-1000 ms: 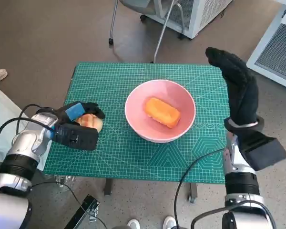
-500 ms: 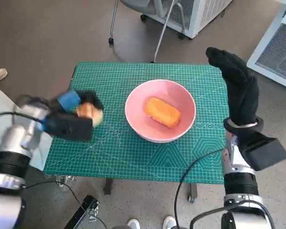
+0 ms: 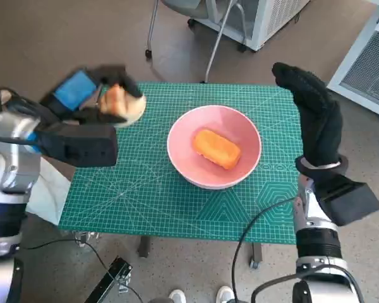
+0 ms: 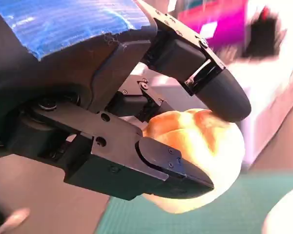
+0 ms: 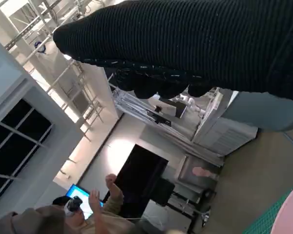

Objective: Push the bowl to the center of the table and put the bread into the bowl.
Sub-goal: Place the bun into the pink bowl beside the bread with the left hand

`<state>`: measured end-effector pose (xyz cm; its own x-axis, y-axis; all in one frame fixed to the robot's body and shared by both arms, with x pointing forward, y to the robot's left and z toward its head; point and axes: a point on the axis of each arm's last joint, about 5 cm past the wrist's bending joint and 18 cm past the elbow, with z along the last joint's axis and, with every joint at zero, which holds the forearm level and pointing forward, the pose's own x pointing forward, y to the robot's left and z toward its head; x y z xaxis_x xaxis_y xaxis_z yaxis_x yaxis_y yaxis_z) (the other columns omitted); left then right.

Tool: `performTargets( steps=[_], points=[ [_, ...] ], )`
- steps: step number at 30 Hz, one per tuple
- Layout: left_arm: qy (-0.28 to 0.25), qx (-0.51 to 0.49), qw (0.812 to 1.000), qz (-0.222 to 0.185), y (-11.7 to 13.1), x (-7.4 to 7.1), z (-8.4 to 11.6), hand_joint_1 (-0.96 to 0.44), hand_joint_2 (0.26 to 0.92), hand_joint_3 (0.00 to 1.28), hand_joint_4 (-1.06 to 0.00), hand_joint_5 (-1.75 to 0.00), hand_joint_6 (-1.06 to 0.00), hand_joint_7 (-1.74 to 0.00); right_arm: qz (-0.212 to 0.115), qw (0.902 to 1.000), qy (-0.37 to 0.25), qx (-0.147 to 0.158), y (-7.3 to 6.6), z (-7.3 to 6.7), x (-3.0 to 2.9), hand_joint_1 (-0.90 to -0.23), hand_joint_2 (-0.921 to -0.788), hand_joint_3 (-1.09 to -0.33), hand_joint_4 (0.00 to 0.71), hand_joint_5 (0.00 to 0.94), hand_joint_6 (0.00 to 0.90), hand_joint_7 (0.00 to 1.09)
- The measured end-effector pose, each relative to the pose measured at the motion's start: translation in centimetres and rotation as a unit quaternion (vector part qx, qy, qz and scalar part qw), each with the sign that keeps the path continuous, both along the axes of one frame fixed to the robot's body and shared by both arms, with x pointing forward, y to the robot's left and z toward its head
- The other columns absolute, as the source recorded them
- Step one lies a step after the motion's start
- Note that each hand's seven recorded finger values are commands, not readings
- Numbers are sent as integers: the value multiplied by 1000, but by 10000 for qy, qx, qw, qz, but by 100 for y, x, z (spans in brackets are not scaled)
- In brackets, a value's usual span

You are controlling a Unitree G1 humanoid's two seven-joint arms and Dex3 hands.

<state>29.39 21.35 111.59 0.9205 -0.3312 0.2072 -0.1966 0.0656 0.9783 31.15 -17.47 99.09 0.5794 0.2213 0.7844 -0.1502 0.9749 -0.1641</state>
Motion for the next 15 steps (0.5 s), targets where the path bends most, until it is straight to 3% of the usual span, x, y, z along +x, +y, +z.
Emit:
performTargets(
  steps=[6, 15],
  points=[
    [-396, -285, 9975, -511, -179, -89, 80, 3, 918, 47, -655, -1197, -713, -1081, -7, 10000, 2, 5, 3, -1, 0, -451, -921, -631, 467, 11, 158, 925],
    [-407, -447, 9898, -1288, -499, -14, -112, 2, 920, 50, -647, -1211, -707, -1081, -22, 10000, 4, 23, 18, -5, 0, -448, -920, -634, 466, 10, 159, 922]
  ],
)
